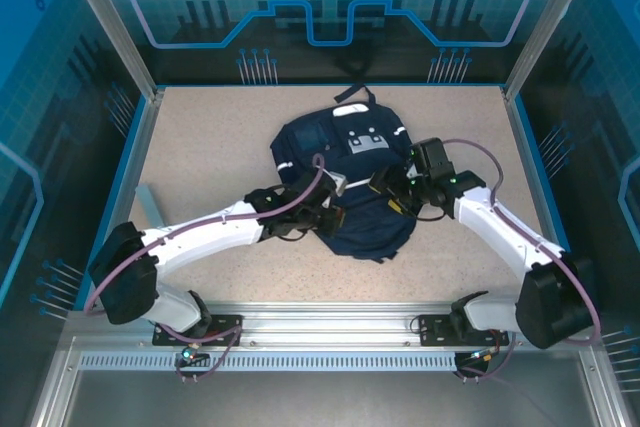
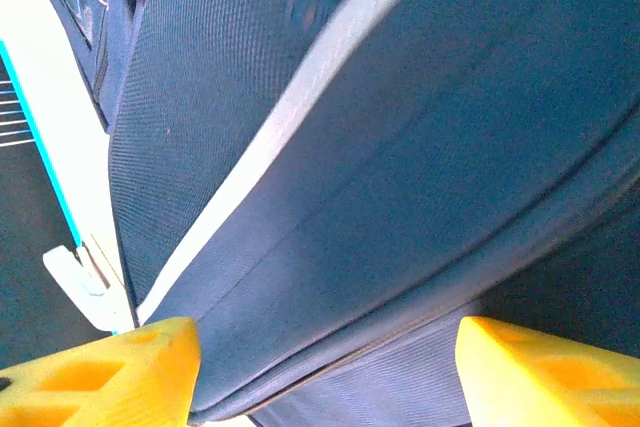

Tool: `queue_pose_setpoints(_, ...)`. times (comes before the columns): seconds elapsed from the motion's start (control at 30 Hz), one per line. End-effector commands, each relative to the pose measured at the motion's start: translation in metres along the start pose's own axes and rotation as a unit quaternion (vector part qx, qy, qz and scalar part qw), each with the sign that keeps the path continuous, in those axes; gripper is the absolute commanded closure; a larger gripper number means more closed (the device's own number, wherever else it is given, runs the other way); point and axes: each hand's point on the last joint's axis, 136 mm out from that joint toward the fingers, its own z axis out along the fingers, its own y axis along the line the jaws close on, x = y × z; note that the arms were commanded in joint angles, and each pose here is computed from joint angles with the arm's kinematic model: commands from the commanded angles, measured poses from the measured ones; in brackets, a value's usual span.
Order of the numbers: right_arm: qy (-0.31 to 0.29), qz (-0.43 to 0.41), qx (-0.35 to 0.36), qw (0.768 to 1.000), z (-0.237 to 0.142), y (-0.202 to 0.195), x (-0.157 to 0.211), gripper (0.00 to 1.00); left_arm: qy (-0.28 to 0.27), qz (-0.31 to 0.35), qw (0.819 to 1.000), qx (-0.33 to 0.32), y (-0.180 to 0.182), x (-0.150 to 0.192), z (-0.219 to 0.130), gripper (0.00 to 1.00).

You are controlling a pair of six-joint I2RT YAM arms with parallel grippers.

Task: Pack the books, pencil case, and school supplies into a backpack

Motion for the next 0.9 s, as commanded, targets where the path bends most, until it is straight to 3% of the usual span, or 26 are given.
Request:
queue_pose_setpoints(0.0, -0.003, 0.034, 0.020, 0.999, -0.004, -0.016, 0.011, 0.30, -0.025, 0.014, 0.997, 0.065, -0.045, -0.021, -0.001, 1.00)
queue_pose_setpoints(0.2, 0.001, 0.044, 0.028, 0.999, 0.001, -0.025, 0.015, 0.34, -0.020, 0.021, 0.997, 0.070, -0.060, -0.022, 0.011, 1.00)
queue_pose_setpoints(0.47, 0.021, 0.035, 0.022, 0.999, 0.018, -0.014, 0.011, 0.64, -0.017, 0.027, 0.998, 0.058, -0.056, -0.019, 0.011, 1.00)
queue_pose_setpoints(0.63, -0.001, 0.022, 0.046, 0.999, 0.012, -0.016, 0.001, 0.83, -0.003, 0.035, 0.999, 0.009, -0.032, -0.006, 0.009, 1.00)
queue_pose_setpoints(0.87, -0.021, 0.013, 0.071, 0.997, 0.002, -0.027, -0.009, 0.90, 0.007, 0.016, 0.998, -0.057, 0.025, 0.016, -0.007, 1.00)
